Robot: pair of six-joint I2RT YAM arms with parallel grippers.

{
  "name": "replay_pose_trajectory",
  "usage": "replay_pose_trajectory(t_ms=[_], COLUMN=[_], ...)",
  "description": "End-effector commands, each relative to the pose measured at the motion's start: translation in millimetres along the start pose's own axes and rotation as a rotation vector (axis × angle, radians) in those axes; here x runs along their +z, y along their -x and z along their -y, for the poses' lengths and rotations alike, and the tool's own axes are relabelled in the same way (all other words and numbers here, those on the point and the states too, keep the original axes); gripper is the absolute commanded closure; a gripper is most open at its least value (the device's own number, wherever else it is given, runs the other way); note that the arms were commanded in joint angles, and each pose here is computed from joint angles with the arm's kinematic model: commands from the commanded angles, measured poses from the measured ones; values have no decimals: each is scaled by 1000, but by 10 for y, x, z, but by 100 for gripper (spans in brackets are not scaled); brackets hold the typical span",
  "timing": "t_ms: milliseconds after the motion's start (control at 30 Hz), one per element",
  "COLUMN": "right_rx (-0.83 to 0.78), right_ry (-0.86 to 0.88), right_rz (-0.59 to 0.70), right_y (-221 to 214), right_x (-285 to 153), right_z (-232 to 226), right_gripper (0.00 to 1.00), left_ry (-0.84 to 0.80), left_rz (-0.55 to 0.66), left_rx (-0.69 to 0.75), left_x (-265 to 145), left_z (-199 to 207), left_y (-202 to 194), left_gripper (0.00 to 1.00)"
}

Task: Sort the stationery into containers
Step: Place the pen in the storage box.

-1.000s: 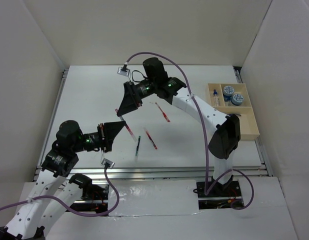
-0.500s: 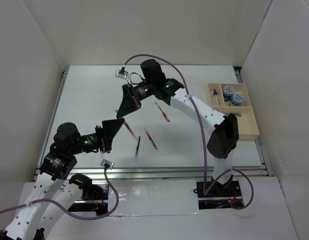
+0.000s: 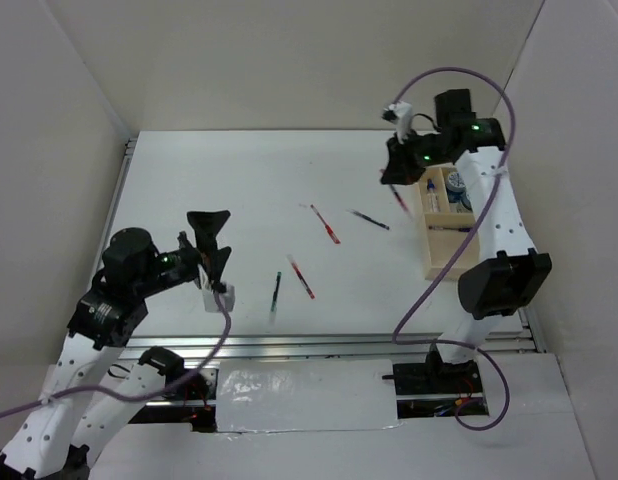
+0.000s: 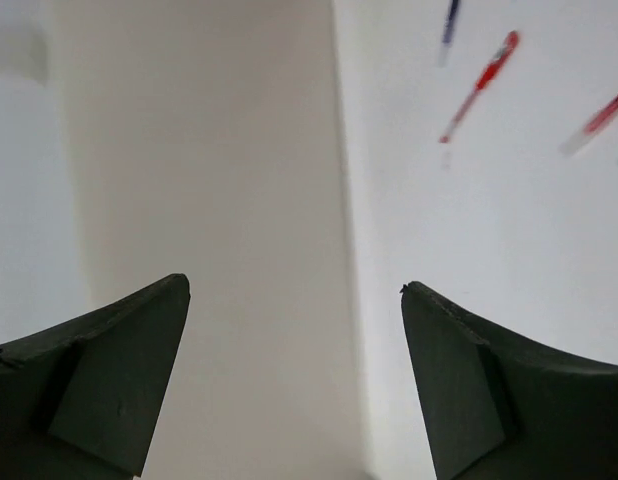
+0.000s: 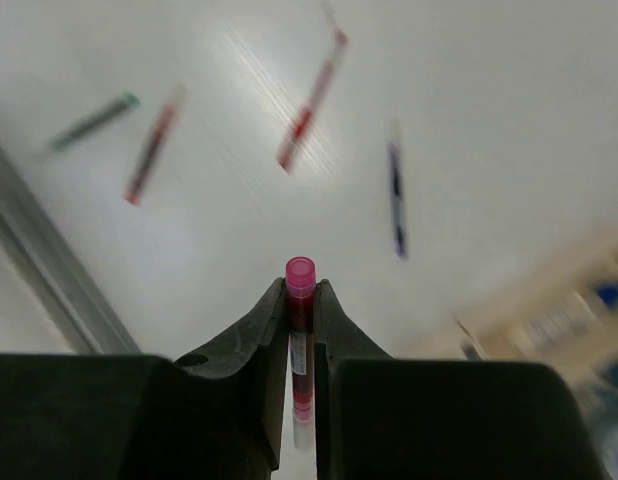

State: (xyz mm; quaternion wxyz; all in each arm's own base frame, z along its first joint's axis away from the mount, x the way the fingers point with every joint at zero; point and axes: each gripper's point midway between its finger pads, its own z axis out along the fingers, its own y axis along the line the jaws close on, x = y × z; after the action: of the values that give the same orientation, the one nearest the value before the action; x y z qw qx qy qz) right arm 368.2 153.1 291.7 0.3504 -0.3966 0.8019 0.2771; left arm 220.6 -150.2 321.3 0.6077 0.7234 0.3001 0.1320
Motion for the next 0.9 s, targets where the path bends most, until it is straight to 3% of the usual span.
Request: replay_pose_trajectory(t_ms=[0,100,167,267,400,533,567,767,833,867], right_rx=[-246,-375,-437,-488,-498,-488,-495,-503,-480,-477], right_ry=[-215,-417,-427,-465,-496,-479,-476,-455,-435,-426], right_rz=[-230,-324,-410,-509,-578,-571,-569,-632,-653,-654], right_y=[-599,-974,-1278,-1595,-1884,-2000,-2004,-2178,-2248,-2264], right_x=[-780,-1187,-1201,-1275,-1243,-1070,-1009,-772,-713,-680], right_z=[205,653,770,988,1270,1423,1473,1602,1603,1585], right_gripper=[100,100,100,100,100,99,96,90,89,89], left_ry=[-49,-135,-230,-226,-141,141,198,220,218,220], left_rz=[-151,-276,-308,-288,-303,-304,-356,-311,-326,-320], left_rx=[-539,-886,-1009,-1170,-1233,-1343,-1384,-1439,-1458,-1472], left_x=[148,305,477,566,621,649,653,747,781,805], left_z=[238,352,498,475,478,220,278,307,345,344], left_y=[-307,-453,-500,-521,-614,-799,-876,-844,-866,-862], left_gripper=[1,1,1,1,1,1,1,1,13,26])
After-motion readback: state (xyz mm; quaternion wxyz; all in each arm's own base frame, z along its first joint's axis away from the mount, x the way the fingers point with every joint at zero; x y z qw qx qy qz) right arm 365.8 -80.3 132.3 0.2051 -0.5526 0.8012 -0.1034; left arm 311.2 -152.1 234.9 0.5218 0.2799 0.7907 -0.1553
